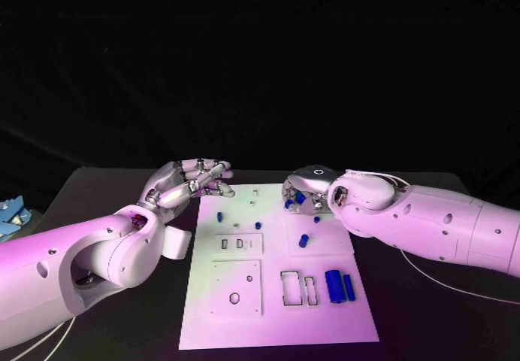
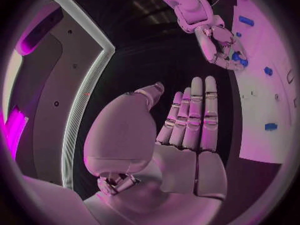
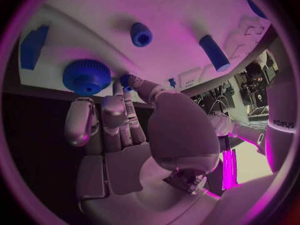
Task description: Assemble the parts on the task board
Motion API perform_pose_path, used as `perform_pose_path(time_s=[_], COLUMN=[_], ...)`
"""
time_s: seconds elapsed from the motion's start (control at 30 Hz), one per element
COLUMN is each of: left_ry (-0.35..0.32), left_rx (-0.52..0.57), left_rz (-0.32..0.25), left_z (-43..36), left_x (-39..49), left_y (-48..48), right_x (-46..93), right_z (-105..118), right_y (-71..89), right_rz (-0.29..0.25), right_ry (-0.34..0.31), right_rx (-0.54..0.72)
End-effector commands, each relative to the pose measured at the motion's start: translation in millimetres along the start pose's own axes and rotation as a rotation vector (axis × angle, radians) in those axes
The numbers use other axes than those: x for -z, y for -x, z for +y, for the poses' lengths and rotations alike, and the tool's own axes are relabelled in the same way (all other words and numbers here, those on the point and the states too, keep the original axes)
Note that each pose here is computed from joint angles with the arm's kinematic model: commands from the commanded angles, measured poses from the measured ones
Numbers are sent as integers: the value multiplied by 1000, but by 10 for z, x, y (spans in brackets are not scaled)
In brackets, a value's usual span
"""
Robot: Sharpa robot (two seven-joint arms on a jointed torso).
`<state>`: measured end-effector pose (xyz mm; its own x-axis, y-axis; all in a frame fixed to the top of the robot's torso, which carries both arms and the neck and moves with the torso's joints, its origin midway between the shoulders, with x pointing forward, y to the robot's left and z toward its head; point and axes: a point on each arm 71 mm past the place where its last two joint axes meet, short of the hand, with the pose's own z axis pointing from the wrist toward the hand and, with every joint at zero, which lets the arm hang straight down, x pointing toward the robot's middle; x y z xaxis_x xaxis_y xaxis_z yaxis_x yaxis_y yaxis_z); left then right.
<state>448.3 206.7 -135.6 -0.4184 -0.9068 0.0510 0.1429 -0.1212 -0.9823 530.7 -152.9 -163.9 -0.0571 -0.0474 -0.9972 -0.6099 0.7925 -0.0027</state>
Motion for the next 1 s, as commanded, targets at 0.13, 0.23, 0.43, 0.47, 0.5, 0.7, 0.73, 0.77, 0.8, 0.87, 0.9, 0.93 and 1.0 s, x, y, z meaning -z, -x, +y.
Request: perform_pose_path(time_s=[0.13,0.23,0.43,0.47,0.5,0.7,0.73,0.77,0.8,0.87,0.9,0.93,1.0], left_ry=[-5,-4,-3,-3,-3,-3,-3,-3,-3,-3,-3,-4,-4], left_rx=[15,18,21,22,22,24,24,24,25,26,26,27,28], left_rz=[21,22,24,24,24,25,26,26,27,28,30,31,32], left_z=[-11,-10,-7,-6,-5,-3,-3,-3,-3,-3,-3,-3,-4], left_x=[-3,-6,-11,-12,-14,-18,-19,-19,-19,-20,-21,-21,-22], left_y=[-22,-25,-29,-29,-29,-30,-32,-33,-35,-40,-44,-48,-55], right_x=[17,14,-46,-61,-76,-162,-177,-192,-212,-243,-261,-277,-301], right_z=[45,65,137,153,171,260,271,281,293,311,323,335,356], right_y=[67,116,222,232,240,265,267,269,271,273,273,271,268], right_rz=[-84,-117,-179,-184,-189,-202,-203,-205,-206,-209,-210,-211,-211], right_ry=[-8,-9,-1,2,4,13,13,13,14,16,17,19,21], right_rx=[8,6,3,2,0,-3,-3,-3,-3,-2,-3,-3,-4])
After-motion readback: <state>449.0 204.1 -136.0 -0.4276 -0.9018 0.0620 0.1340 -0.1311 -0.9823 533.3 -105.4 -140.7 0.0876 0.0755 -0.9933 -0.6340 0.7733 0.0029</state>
